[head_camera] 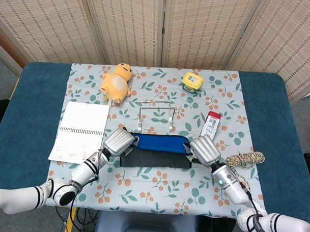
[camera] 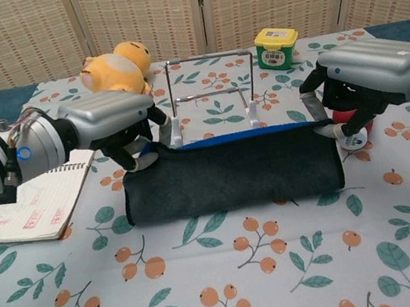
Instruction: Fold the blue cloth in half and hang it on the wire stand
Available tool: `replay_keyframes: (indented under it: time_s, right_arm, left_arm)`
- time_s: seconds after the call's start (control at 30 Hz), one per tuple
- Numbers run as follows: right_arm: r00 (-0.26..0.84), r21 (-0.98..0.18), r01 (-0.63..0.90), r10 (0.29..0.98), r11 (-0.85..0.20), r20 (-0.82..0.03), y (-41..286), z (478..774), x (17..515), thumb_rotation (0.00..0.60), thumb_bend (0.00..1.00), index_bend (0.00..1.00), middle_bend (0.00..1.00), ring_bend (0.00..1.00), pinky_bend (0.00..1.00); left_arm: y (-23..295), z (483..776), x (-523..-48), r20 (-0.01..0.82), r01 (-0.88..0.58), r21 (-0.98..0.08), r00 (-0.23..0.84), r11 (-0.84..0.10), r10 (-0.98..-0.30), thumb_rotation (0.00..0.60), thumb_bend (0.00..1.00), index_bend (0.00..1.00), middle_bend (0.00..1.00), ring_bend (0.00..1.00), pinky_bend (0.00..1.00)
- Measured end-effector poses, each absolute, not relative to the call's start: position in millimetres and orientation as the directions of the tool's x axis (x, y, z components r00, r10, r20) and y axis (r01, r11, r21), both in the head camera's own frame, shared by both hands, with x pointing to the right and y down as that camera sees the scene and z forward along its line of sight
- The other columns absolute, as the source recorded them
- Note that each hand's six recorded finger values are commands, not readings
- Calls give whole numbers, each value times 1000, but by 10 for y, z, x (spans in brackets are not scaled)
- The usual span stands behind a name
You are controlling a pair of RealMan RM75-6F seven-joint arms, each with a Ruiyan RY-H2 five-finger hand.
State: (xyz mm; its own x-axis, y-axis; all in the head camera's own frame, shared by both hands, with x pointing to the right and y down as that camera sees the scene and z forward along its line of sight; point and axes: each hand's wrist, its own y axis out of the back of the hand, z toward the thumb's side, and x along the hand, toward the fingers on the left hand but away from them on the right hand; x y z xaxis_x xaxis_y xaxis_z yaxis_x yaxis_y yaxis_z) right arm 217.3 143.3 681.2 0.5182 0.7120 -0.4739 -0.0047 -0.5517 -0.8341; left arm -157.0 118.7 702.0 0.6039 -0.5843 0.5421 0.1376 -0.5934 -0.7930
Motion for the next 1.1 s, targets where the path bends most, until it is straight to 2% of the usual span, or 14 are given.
replay_keyframes:
  time_s: [0.33,1.1]
  right_arm:
    - [465,-846,-51,737,-531,-491,1365,6960,2145,600,408,714,939,838,954]
    - [401,-849,-109,759,-516,-513,1314,7177,2122,600,407,714,939,838,953]
  left_arm:
    - [1029,7162,-1475,541,208,-817,597,-538,-592,600,444,514,839,780,966]
    - [874,7394,-1433,584,296,-805,547,-514,-600,600,439,476,810,765,964]
